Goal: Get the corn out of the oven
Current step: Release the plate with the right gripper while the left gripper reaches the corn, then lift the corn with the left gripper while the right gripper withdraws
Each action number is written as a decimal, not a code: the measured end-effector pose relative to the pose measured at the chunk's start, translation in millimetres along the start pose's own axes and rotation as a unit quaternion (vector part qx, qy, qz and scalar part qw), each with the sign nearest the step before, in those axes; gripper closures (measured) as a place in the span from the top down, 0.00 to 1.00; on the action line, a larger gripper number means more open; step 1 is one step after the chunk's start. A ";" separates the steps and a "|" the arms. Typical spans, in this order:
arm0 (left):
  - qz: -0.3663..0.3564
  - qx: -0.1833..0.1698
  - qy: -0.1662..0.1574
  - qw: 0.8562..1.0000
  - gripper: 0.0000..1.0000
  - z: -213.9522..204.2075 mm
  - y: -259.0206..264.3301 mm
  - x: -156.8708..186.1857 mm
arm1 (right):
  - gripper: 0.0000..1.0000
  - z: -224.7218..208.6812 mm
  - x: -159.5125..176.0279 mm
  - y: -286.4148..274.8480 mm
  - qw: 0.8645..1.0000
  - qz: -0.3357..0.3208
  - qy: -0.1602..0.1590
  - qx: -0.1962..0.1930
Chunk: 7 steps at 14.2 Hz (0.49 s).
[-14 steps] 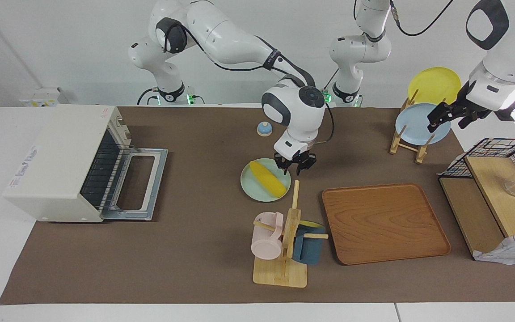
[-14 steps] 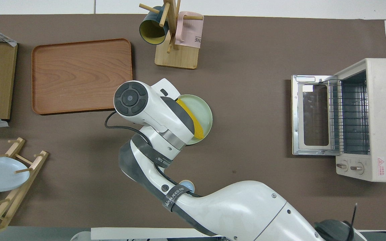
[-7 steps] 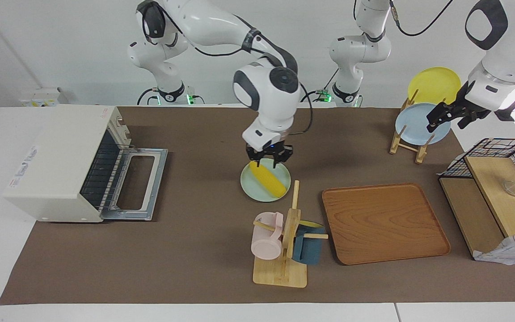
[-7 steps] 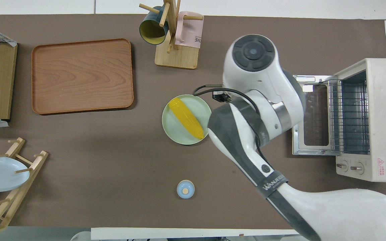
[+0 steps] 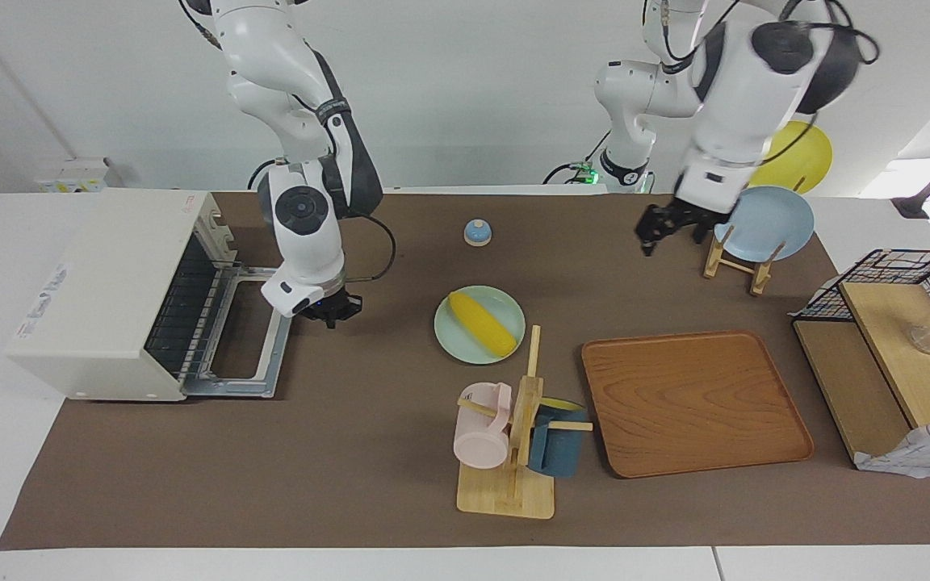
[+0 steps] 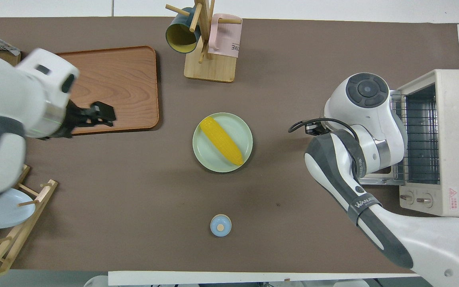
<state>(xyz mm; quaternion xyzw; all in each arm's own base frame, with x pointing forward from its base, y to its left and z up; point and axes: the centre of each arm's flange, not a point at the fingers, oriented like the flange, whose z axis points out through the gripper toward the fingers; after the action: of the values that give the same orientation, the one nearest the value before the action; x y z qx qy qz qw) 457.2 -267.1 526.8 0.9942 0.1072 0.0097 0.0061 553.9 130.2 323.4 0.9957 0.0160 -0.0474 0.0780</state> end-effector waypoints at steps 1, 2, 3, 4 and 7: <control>-0.016 -0.009 0.007 1.000 1.00 13.8 33.9 -31.5 | 0.01 8.4 1.3 0.3 1.000 -0.010 -0.002 -0.015; -0.033 -0.019 0.013 0.999 1.00 28.3 63.4 -57.3 | 0.01 16.0 3.0 2.9 0.999 -0.019 -0.003 -0.031; -0.047 -0.028 0.017 0.998 1.00 45.5 88.1 -75.5 | 0.01 22.9 5.1 9.6 0.999 -0.021 -0.005 -0.041; -0.057 -0.034 0.019 0.998 1.00 67.5 110.3 -87.8 | 0.01 29.8 7.2 18.3 0.999 -0.021 -0.008 -0.050; -0.083 -0.030 0.017 0.996 1.00 137.9 143.3 -85.1 | 0.01 41.3 10.0 29.1 0.997 -0.029 -0.012 -0.071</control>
<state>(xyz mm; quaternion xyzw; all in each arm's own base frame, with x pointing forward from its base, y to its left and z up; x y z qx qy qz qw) 407.4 -426.7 389.5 0.9808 0.1894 0.0292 0.0350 561.3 95.3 286.2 0.9861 0.0472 -0.0608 0.1470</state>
